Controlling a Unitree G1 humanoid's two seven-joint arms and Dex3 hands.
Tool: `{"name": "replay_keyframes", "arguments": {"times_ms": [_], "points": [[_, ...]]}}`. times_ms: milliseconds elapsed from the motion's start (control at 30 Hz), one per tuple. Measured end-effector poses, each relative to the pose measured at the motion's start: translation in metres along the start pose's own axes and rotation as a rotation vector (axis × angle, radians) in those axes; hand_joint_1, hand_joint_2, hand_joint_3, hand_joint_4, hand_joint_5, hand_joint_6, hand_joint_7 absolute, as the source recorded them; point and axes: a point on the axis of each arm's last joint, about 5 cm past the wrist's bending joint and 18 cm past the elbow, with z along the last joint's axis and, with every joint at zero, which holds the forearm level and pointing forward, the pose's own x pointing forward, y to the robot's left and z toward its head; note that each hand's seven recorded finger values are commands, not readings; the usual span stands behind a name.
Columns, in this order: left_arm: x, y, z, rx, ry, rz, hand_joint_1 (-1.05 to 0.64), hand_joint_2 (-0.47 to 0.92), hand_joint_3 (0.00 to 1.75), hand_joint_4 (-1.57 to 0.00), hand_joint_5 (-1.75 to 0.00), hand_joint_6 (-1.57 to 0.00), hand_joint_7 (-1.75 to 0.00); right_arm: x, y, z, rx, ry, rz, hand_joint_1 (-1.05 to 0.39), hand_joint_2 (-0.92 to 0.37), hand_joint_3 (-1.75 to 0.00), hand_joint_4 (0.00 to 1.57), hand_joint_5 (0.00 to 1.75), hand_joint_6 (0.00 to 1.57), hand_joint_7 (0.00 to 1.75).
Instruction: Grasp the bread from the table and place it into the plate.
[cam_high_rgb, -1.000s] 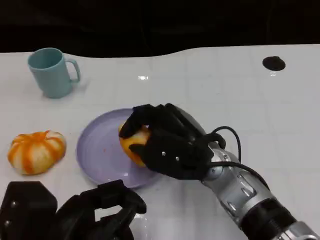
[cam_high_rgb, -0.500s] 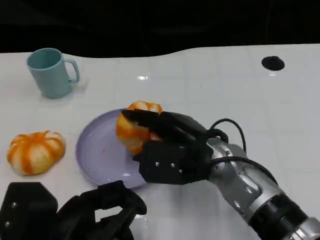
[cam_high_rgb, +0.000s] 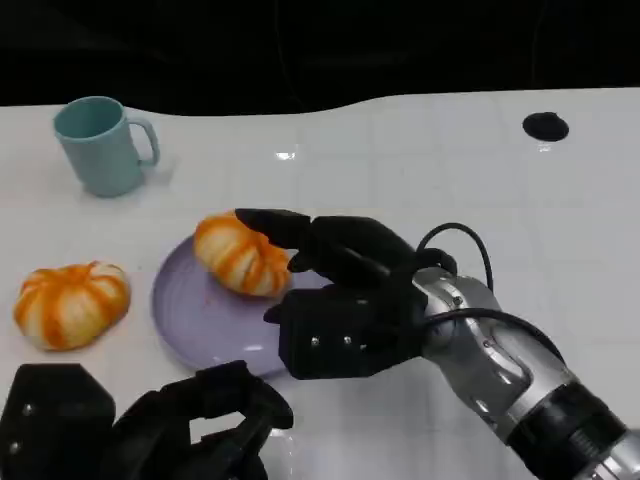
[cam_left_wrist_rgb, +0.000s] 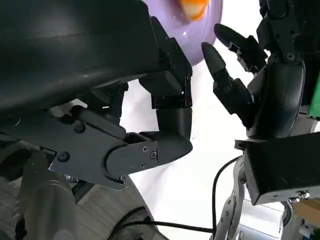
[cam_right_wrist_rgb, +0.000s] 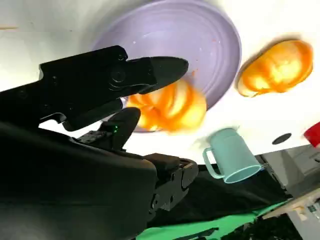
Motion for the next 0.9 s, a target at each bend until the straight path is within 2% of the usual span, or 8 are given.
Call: {"name": "replay_keyframes", "arguments": {"times_ms": [200, 333, 467, 600, 733, 767, 900], "points": [[0.001, 0.000, 0.001, 0.004, -0.003, -0.001, -0.38, 0.77, 0.82, -0.65, -1.75, -0.61, -1.47, 0.000, -0.0001, 0.002, -0.001, -0.034, -0.004, -0.59, -0.92, -0.14, 0.79, 0.36, 0.20, 0.03], [0.001, 0.000, 0.001, 0.004, -0.002, -0.004, -0.38, 0.74, 0.88, -0.65, -1.75, -0.61, -1.49, -0.001, -0.0023, 0.003, -0.017, -0.060, -0.023, -0.56, -0.92, -0.14, 0.80, 0.36, 0.36, 0.10], [0.001, 0.000, 0.001, 0.004, -0.002, -0.005, -0.39, 0.70, 0.94, -0.66, -1.75, -0.60, -1.51, -0.007, -0.0103, 0.007, -0.046, -0.128, -0.105, -0.53, -0.92, -0.14, 0.82, 0.39, 0.52, 0.16], [0.001, -0.001, 0.001, 0.003, -0.003, 0.000, -0.37, 0.70, 0.95, -0.65, -1.75, -0.60, -1.50, -0.022, -0.0095, 0.003, -0.032, -0.165, -0.158, -0.45, -0.92, -0.09, 0.78, 0.56, 0.70, 0.15], [0.002, 0.000, 0.001, 0.002, -0.002, 0.002, -0.36, 0.84, 0.73, -0.65, -1.75, -0.61, -1.46, -0.041, -0.0102, -0.005, 0.028, -0.197, -0.218, -0.35, -0.91, -0.04, 0.69, 0.80, 0.82, 0.14], [0.002, 0.000, 0.001, 0.001, -0.001, 0.003, -0.35, 0.87, 0.67, -0.65, -1.75, -0.61, -1.46, -0.047, -0.0099, -0.006, 0.044, -0.207, -0.233, -0.32, -0.91, -0.04, 0.69, 0.90, 0.87, 0.17], [0.002, 0.000, 0.001, -0.001, -0.002, 0.004, -0.36, 0.92, 0.59, -0.65, -1.75, -0.61, -1.46, -0.068, -0.0064, -0.012, 0.110, -0.248, -0.271, -0.24, -0.89, -0.04, 0.71, 1.13, 0.97, 0.26]]}}
